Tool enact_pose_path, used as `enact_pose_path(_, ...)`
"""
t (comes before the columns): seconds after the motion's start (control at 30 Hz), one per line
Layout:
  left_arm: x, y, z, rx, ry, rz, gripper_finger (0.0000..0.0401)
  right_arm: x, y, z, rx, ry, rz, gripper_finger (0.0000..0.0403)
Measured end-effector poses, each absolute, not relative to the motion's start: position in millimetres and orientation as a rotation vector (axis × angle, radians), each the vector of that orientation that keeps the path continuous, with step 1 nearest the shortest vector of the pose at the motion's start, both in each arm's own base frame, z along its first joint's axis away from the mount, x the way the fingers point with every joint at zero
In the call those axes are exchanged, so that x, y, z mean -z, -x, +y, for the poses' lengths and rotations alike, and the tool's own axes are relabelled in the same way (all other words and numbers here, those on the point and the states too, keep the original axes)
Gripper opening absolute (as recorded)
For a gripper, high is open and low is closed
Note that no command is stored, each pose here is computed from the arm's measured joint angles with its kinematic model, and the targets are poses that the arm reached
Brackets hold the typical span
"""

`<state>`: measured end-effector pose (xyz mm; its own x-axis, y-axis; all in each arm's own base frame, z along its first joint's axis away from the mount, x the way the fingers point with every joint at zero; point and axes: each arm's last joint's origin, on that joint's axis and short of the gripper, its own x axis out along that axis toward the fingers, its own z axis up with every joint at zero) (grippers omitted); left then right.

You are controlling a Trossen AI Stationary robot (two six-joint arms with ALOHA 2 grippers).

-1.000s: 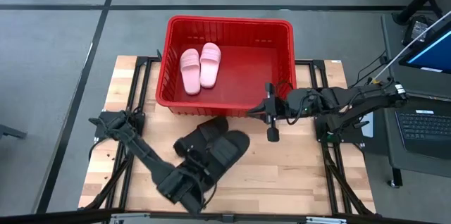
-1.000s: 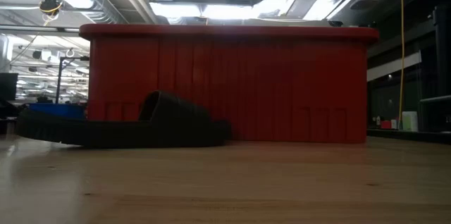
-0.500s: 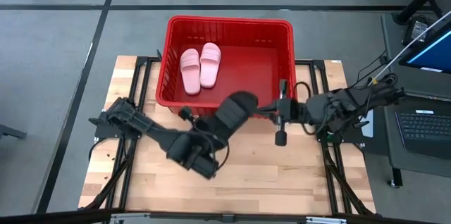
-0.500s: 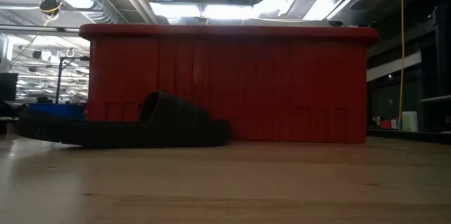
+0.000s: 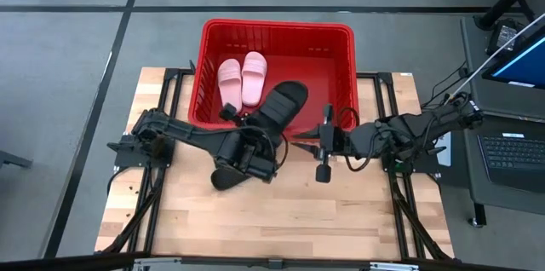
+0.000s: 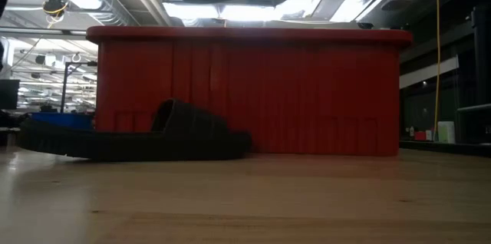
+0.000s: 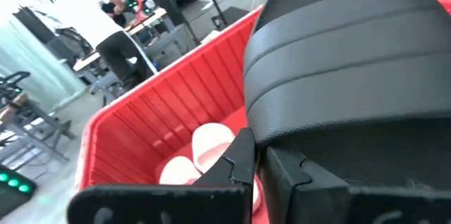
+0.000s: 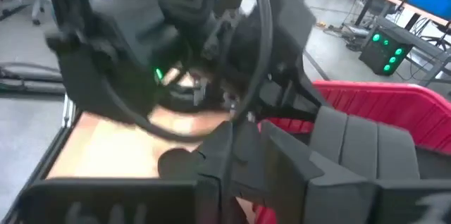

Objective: Pick and place slides into bin
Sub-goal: Put the bottom black slide into the red bin

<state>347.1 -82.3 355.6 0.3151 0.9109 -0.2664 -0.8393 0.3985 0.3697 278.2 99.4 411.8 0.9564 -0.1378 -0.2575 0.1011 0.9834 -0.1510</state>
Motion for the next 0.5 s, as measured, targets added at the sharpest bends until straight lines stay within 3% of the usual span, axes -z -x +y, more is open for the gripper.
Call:
enact_pose_path(0.3, -374, -338, -75, -1.157, -0.156, 0.439, 0.0003, -414, -279, 98, 0.123, 0.157, 0.255, 0.0151)
enact_pose_path(0.5, -396, -334, -73, -1.146, -0.152, 0.353, 0.0003, -418, -282, 90, 0.153, 0.158, 0.224, 0.018)
